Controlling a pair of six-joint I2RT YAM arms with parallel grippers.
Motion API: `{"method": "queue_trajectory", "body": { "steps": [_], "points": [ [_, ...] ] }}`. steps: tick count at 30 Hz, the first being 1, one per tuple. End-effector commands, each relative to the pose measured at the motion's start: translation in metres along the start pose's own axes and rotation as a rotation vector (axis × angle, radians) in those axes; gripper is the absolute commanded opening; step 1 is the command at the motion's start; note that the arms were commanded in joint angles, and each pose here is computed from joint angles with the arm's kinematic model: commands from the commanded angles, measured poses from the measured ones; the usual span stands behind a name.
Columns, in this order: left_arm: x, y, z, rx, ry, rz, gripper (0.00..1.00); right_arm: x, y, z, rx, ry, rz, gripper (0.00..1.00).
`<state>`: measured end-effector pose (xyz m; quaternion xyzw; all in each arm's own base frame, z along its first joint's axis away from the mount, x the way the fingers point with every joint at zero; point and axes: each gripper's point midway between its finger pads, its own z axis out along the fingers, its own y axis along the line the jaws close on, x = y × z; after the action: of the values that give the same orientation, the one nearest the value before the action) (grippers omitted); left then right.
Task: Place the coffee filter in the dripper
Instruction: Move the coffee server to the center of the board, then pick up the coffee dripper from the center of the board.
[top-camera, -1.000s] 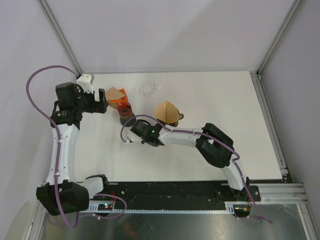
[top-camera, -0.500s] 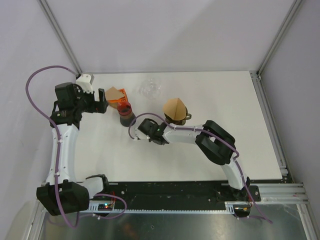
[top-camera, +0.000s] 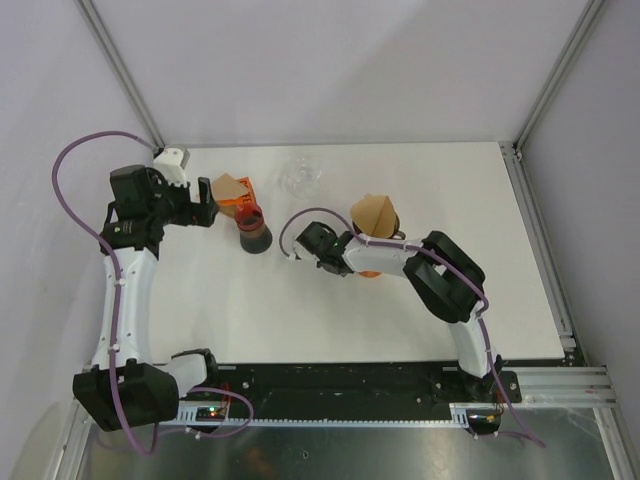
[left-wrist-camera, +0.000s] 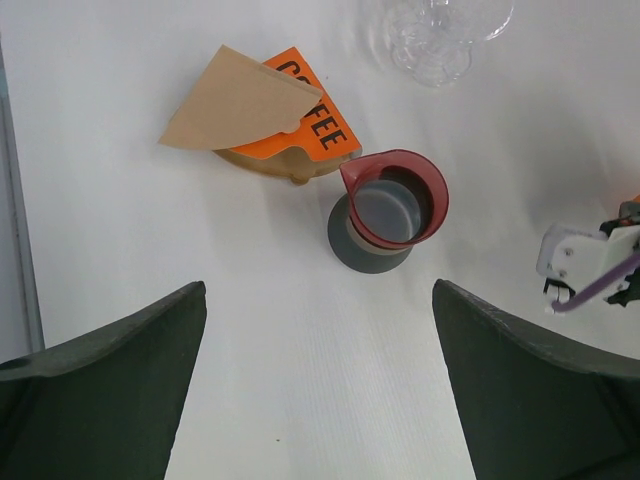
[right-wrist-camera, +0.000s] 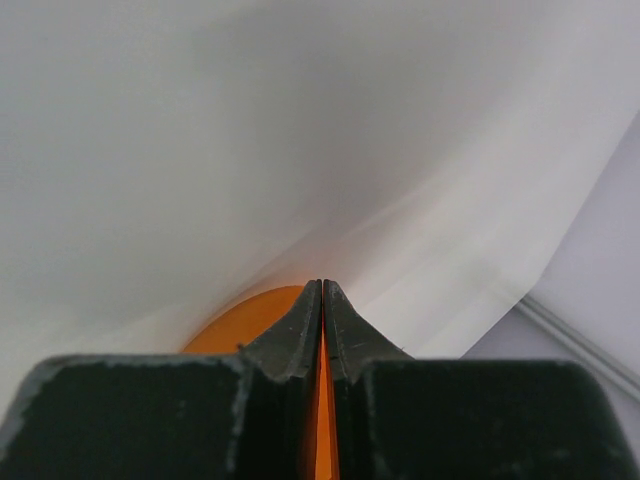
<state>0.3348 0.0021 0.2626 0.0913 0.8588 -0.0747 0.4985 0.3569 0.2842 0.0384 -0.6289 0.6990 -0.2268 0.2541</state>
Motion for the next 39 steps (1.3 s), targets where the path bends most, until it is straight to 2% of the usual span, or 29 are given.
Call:
{"method": "queue_trajectory", "body": {
  "steps": [1, 5, 9, 14, 20, 24, 30, 34, 39],
  "points": [
    [-0.012, -0.005, 0.002, 0.039, -0.036, -0.004, 0.98, 0.02, -0.02, -0.01, 0.035, 0.029, 0.081, 0.07],
    [-0.022, -0.011, 0.011, 0.064, -0.033, 0.029, 0.95, 0.031, -0.024, -0.007, 0.038, 0.051, 0.099, 0.07],
    [-0.041, -0.035, 0.047, 0.076, 0.009, 0.145, 0.94, 0.045, -0.03, -0.006, 0.046, 0.074, 0.14, 0.07],
    [-0.066, -0.078, 0.088, 0.134, 0.025, 0.223, 0.92, 0.033, -0.034, -0.016, 0.049, 0.018, 0.175, 0.16],
    [-0.094, -0.098, 0.15, 0.145, 0.034, 0.193, 0.91, -0.002, -0.045, -0.053, 0.059, -0.149, 0.224, 0.34],
    [-0.102, -0.104, 0.192, 0.142, 0.044, 0.175, 0.9, -0.039, -0.045, -0.092, 0.059, -0.303, 0.22, 0.41],
    [-0.085, -0.111, 0.242, 0.131, 0.095, 0.13, 0.84, -0.064, -0.05, -0.142, 0.009, -0.493, 0.263, 0.43],
    [-0.08, -0.128, 0.26, 0.171, 0.1, 0.17, 0.76, -0.073, -0.048, -0.173, -0.069, -0.611, 0.272, 0.45],
    [-0.082, -0.128, 0.28, 0.107, 0.093, 0.162, 0.79, -0.072, -0.057, -0.212, -0.094, -0.707, 0.349, 0.46]
  ]
}}
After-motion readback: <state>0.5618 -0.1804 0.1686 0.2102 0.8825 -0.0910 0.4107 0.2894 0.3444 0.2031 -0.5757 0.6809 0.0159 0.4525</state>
